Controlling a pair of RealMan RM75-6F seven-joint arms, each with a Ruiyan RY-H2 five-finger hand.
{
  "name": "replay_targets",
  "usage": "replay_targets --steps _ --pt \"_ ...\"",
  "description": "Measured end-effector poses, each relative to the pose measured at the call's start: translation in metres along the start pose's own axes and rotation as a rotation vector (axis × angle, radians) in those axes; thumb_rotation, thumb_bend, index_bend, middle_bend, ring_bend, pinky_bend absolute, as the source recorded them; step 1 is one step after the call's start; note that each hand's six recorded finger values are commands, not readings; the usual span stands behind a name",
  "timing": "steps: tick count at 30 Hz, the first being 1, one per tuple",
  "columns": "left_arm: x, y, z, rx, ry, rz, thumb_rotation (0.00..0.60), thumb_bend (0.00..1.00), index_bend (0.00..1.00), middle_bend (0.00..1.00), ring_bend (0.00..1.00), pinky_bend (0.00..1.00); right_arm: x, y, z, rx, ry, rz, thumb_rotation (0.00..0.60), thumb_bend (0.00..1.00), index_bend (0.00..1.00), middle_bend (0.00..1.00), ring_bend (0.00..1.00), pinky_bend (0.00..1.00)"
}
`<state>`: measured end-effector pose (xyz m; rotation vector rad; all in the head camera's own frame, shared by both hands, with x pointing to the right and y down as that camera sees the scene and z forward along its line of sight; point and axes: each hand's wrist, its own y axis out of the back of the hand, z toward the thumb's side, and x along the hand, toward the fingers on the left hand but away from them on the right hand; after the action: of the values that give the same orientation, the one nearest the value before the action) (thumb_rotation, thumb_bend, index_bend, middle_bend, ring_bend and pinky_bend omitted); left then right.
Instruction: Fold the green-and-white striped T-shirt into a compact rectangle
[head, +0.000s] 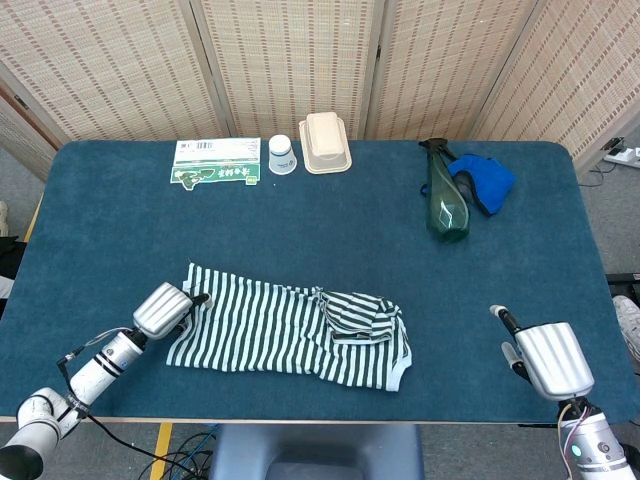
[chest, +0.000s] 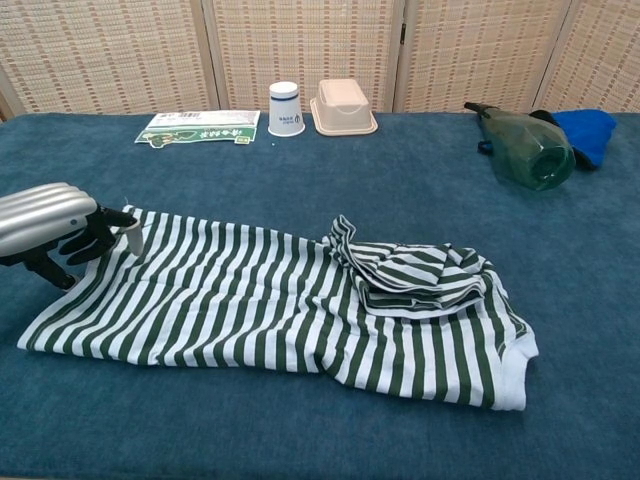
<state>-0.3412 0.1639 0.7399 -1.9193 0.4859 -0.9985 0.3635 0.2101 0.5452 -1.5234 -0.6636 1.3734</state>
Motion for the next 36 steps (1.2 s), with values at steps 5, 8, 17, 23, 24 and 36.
replay_targets --steps 5,8,17,23,24,36 --pt "0.001 0.000 0.001 0.003 -0.006 -0.003 0.600 0.42 0.54 0.87 0.81 0.90 0.000 0.000 0.001 -0.004 0.005 -0.001 0.600 0.39 0.26 0.90 0.95 1.00" --pt "0.001 0.000 0.001 0.005 -0.008 -0.004 0.600 0.45 0.57 0.88 0.81 0.90 -0.001 -0.001 0.001 -0.007 0.007 -0.001 0.600 0.39 0.26 0.90 0.95 1.00" --pt "0.001 -0.001 0.007 -0.011 -0.018 0.003 0.600 0.52 0.65 0.90 0.83 0.90 -0.001 0.000 0.001 -0.020 0.013 -0.004 0.600 0.39 0.27 0.90 0.95 1.00" --pt "0.001 0.003 0.007 -0.015 -0.009 0.024 0.600 0.59 0.67 0.90 0.83 0.90 -0.001 0.001 0.001 -0.026 0.017 -0.010 0.600 0.39 0.27 0.90 0.95 1.00" --pt "0.000 0.004 0.005 -0.014 -0.004 0.027 0.600 0.60 0.67 0.90 0.83 0.90 -0.001 0.001 0.001 -0.027 0.018 -0.011 0.600 0.39 0.27 0.90 0.95 1.00" --pt "-0.033 0.018 -0.032 -0.016 0.109 0.032 0.600 0.63 0.67 0.90 0.83 0.90 -0.002 0.001 0.005 -0.039 0.033 -0.022 0.600 0.39 0.27 0.90 0.95 1.00"
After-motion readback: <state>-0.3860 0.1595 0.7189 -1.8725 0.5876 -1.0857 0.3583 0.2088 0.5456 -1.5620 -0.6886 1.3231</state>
